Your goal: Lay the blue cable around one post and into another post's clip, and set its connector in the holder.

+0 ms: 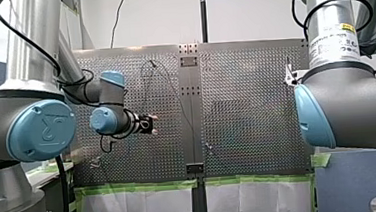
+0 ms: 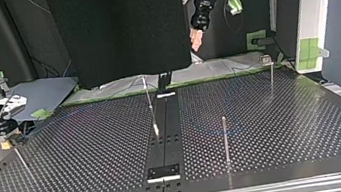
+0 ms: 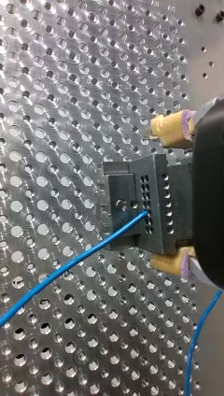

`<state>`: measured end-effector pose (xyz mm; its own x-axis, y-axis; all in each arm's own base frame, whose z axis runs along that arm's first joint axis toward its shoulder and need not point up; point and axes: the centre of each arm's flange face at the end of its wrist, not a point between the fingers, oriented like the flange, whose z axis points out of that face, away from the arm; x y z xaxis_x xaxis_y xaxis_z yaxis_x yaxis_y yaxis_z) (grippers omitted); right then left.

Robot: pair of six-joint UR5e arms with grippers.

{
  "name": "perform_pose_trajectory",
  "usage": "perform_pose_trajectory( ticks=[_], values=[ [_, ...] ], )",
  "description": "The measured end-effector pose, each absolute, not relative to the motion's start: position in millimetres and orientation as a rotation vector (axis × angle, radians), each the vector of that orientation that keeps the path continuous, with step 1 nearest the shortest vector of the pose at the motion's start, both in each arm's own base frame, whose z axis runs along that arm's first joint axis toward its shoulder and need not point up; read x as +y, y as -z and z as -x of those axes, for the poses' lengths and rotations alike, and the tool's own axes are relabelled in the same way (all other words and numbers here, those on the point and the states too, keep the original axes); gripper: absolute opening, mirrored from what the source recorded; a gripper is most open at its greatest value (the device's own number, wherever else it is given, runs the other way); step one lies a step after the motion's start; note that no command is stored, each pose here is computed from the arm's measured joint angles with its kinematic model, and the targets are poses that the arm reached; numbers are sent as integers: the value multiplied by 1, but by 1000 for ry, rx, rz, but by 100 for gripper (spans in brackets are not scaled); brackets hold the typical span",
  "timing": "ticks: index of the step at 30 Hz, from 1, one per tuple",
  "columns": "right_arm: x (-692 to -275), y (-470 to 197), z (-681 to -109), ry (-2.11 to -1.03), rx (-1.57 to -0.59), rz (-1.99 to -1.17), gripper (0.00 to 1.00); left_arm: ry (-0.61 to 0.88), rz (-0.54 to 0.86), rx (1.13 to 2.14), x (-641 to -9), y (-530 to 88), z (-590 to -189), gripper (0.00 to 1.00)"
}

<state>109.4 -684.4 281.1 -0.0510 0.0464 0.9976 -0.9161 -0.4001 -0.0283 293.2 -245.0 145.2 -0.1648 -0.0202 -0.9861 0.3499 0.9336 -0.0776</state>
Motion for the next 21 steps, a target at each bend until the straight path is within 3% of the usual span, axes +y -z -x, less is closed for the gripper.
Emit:
perform_pose_trajectory(
  ticks=[21],
  values=[
    [-684,-281,-109,-1562,-976,-1443,100,362,-170,1522,-245,-163,-316,100]
  ],
)
